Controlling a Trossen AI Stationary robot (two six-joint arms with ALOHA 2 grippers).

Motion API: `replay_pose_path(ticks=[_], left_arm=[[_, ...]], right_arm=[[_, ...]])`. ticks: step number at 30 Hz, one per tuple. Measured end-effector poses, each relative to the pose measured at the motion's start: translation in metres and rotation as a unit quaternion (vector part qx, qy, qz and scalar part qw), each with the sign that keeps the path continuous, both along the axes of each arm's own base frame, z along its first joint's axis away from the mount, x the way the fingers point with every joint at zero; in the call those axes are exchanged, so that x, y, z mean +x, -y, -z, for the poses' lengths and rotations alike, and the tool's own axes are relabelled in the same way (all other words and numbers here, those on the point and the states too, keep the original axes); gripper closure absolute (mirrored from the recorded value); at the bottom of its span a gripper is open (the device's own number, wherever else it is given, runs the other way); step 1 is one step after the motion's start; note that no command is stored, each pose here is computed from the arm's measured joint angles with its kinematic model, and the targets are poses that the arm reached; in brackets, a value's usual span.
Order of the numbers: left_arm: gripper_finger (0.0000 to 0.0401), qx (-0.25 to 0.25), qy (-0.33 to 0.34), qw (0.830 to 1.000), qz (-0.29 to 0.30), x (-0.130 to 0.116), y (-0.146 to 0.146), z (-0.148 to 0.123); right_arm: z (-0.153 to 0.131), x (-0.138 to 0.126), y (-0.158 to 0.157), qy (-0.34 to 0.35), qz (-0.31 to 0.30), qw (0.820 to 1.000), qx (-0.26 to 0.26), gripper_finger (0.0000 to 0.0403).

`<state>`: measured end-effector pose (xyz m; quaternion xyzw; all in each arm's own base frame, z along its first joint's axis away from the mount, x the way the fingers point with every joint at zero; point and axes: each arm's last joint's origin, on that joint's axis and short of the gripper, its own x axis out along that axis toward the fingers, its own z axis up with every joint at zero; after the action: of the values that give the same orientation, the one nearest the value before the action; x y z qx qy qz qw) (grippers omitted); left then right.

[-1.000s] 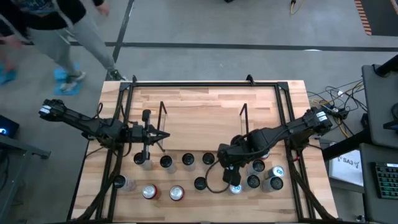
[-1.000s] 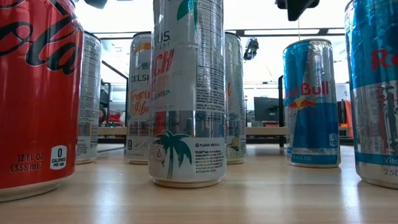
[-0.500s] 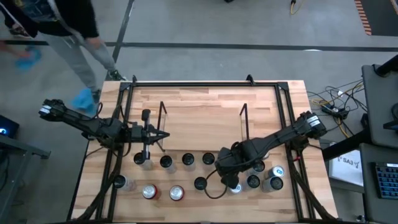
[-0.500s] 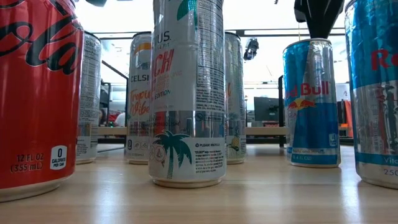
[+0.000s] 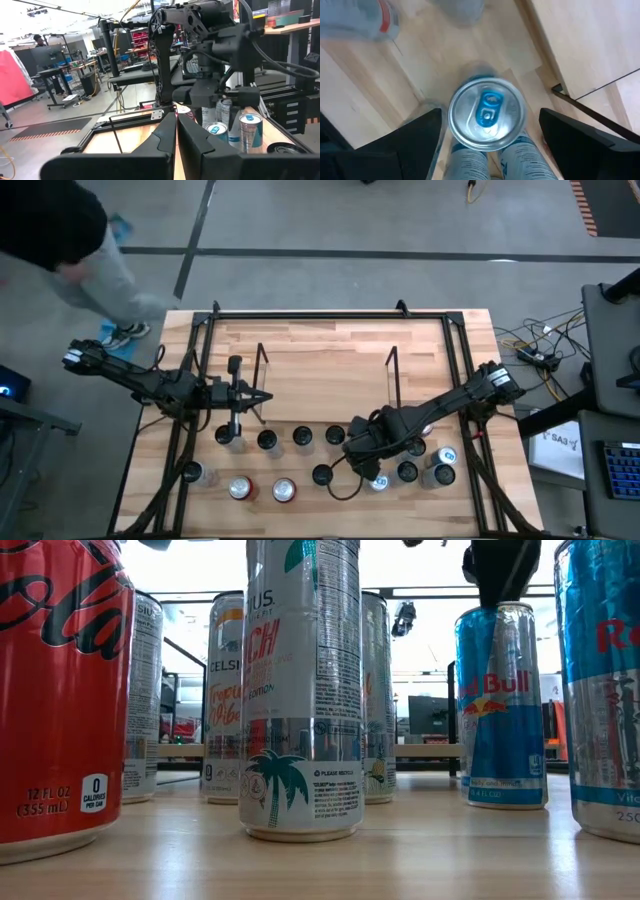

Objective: Place canned beverage on shelf
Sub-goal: Put the top left blue soda can on the shelf

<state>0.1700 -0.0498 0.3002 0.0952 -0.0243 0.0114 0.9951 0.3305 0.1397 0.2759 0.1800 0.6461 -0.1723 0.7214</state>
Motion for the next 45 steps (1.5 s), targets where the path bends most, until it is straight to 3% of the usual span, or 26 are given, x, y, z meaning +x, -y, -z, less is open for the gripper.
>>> replay_pose_path(ticks=[24, 27, 32, 39, 45], left_arm=[[0.0401, 0.001, -0.002, 1.0, 0.0, 0.001, 0.0, 0.001], [0.0401, 0.001, -0.002, 1.0, 0.0, 0.001, 0.0, 0.001], [0.0401, 0.001, -0.001, 1.0, 0.0, 0.001, 0.0, 0.0], [0.0401, 0.001, -0.001, 1.0, 0.0, 0.001, 0.0, 0.0], [0.0401, 0.001, -0.001, 1.0, 0.0, 0.001, 0.0, 0.0]], right_arm=[[0.027, 0.012, -0.005, -0.029, 0.0, 0.999, -0.026, 0.008], [0.031, 0.013, -0.006, -0.034, -0.008, 0.999, -0.027, 0.0102], [0.03, 0.013, -0.006, -0.033, -0.013, 0.999, -0.027, 0.0174], [0.025, 0.012, -0.004, -0.04, -0.012, 0.999, -0.012, 0.0175], [0.002, 0.014, 0.004, -0.027, -0.012, 1.0, -0.007, 0.0175]])
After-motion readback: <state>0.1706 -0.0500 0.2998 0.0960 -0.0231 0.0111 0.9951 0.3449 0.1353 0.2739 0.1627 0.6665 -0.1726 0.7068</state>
